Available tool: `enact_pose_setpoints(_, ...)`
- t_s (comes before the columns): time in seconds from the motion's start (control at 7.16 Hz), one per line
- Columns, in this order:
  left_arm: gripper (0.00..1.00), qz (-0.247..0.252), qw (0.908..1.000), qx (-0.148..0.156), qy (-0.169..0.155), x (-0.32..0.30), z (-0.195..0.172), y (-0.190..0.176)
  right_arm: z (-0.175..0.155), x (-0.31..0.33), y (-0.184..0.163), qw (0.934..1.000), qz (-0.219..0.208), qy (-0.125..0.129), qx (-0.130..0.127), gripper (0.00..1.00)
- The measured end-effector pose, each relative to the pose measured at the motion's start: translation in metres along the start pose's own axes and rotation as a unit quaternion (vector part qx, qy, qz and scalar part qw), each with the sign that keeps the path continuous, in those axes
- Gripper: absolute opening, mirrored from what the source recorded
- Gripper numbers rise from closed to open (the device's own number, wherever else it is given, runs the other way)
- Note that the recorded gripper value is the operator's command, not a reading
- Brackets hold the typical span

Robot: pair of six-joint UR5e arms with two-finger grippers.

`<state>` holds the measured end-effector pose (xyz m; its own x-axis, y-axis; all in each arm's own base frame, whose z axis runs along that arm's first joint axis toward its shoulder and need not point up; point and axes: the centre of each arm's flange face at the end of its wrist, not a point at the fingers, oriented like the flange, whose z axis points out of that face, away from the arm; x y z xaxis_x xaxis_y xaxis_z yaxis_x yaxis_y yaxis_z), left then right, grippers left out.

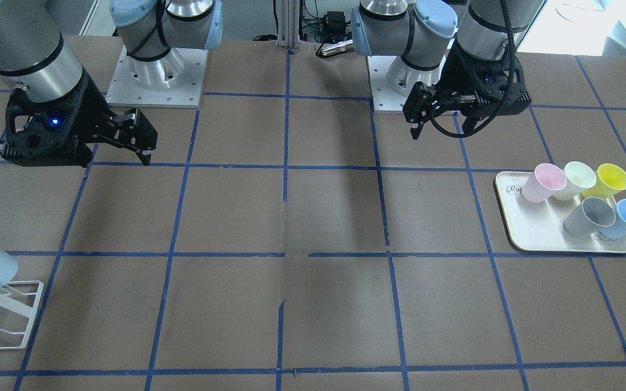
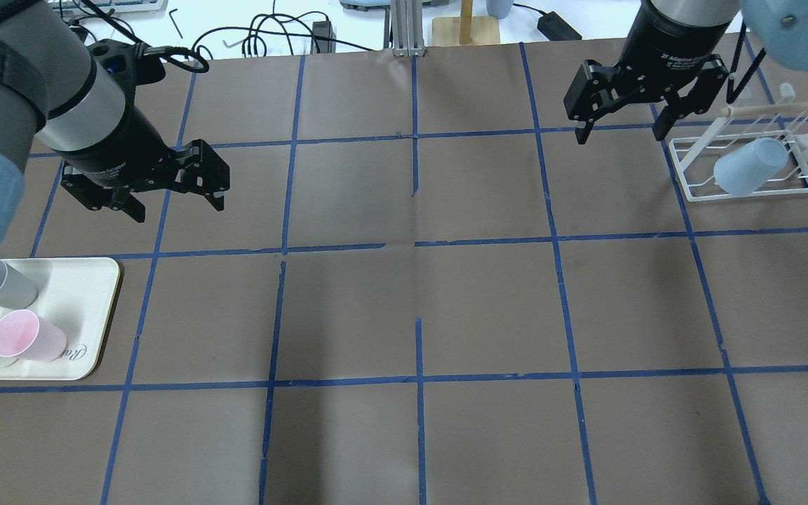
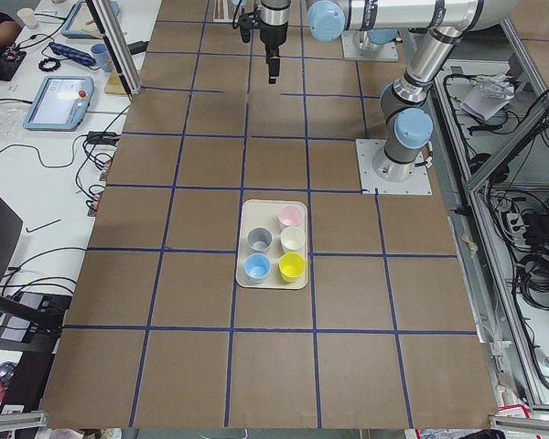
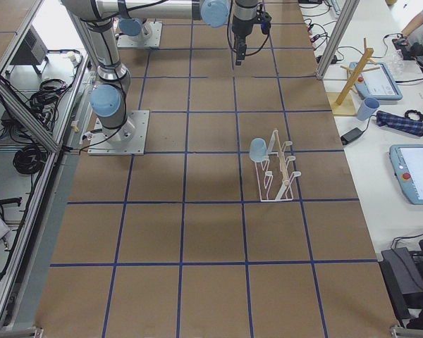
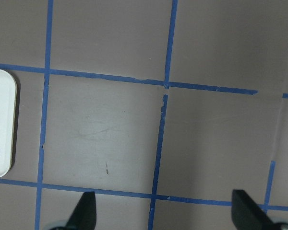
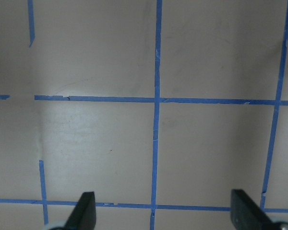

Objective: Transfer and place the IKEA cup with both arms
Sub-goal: 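Reach the right gripper to the pale blue cup on the wire rack and grasp it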

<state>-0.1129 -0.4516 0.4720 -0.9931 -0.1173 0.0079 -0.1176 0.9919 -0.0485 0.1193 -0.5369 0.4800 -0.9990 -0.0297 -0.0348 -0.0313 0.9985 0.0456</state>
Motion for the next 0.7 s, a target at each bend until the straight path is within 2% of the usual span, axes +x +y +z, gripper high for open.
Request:
enact_pose_setpoints(0.28,1.0,0.0,1.0,0.001,0.0,0.0,-0.001,0.0,0.0,0.019,-0.004,0.9999,0.012,0.0,0.002,1.0)
enact_pose_setpoints(0.56,1.0,0.0,1.0,0.001,0.0,0.0,-0.001,0.0,0.003,0.107,-0.013,0.9974,0.072,-0.003,-0.001,1.0)
enact_pose_setpoints(0.7,1.0,-0.001,1.0,0.003,0.001,0.0,-0.002,-0.001,0.013,0.16,-0.014,0.9951,0.098,0.004,-0.008,1.0)
